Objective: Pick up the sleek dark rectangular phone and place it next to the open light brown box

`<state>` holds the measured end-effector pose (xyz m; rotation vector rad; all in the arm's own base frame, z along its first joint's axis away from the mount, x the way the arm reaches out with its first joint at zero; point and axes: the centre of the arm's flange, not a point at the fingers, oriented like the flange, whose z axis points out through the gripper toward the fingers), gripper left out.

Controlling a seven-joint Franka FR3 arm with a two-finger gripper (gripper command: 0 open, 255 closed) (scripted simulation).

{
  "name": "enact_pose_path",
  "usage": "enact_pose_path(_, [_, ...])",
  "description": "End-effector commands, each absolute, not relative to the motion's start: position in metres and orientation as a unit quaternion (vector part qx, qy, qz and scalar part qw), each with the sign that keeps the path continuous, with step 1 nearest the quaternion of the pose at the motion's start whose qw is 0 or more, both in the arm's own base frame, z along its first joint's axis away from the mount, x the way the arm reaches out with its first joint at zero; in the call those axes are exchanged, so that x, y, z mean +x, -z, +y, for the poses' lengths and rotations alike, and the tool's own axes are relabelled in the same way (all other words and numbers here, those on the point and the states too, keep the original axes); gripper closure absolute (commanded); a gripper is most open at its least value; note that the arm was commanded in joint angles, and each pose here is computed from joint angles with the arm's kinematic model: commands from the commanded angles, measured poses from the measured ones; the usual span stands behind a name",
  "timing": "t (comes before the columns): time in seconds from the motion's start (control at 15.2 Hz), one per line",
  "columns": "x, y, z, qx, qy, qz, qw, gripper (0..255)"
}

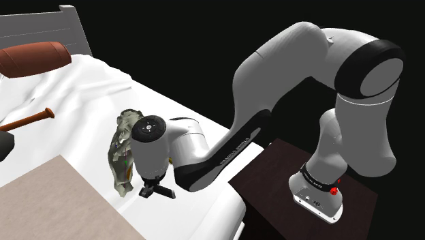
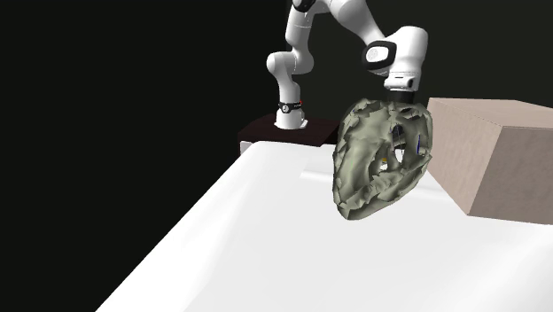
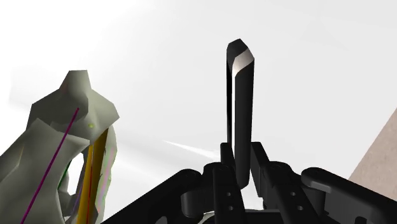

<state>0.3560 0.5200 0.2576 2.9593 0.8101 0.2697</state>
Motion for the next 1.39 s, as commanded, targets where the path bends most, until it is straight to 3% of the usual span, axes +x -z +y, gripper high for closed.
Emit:
enact_pose_path(0.0, [0.356, -0.268, 0.519, 0.960, -0.087, 0.263, 0.031, 255])
enact_pose_path(1.32, [0.356, -0.373, 0.519, 0.960, -0.087, 0.263, 0.031, 255])
